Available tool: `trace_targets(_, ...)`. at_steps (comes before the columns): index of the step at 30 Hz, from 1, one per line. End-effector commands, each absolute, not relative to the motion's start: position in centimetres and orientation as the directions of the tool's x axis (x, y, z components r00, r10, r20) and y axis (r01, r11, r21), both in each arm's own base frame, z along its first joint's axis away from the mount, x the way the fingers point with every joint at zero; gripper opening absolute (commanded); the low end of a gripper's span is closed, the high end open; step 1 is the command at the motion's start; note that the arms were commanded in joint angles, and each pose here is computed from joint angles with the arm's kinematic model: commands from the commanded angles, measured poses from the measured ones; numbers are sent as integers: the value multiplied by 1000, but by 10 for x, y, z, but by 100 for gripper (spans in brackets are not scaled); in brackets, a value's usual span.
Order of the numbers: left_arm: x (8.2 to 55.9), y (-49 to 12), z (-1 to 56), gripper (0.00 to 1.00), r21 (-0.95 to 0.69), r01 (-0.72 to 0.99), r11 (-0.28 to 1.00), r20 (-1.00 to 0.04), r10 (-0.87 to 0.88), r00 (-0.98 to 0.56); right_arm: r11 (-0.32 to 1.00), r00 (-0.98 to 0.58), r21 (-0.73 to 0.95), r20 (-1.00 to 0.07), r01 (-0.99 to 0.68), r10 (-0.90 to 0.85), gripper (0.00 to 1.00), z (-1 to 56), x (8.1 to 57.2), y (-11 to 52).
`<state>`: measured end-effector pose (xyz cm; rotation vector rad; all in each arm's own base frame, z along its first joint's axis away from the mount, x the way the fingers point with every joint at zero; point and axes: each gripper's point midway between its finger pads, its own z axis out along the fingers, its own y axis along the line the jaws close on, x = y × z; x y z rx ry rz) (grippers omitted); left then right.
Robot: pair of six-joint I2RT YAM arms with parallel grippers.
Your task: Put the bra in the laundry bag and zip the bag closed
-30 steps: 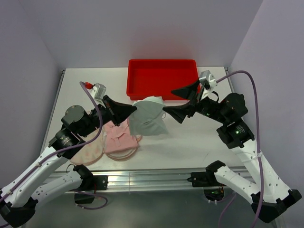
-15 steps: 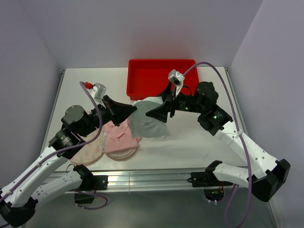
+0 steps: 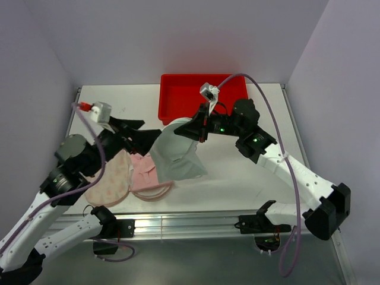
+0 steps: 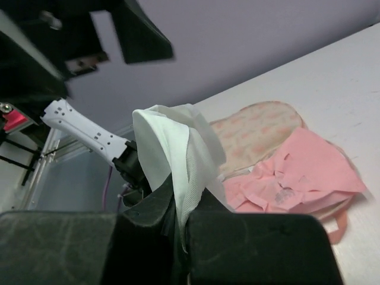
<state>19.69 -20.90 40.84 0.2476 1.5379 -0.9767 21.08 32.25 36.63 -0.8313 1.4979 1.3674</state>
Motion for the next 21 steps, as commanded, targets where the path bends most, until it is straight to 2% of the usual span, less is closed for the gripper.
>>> trace_targets(1,193,-158,444,94,-385,560,734,-908,-410,-87,104,-319,340,-931,-935,178,0,401,217,343)
trace_targets(5,183,-128,451,93,-388,504,771,-898,-439,-20,66,-319,339,-923,-938,214,0,405,222,370)
trace_targets(8,182,-121,442,90,-392,484,782,-897,-442,-12,3,-389,398,-896,-917,213,0,403,223,394)
trace_targets(14,182,-108,433,88,-389,437,811,-900,-437,9,-90,-424,414,-884,-906,196,0,395,200,435)
trace_targets(21,180,-107,423,87,-379,440,814,-904,-427,10,-153,-531,511,-836,-845,137,0,360,207,473)
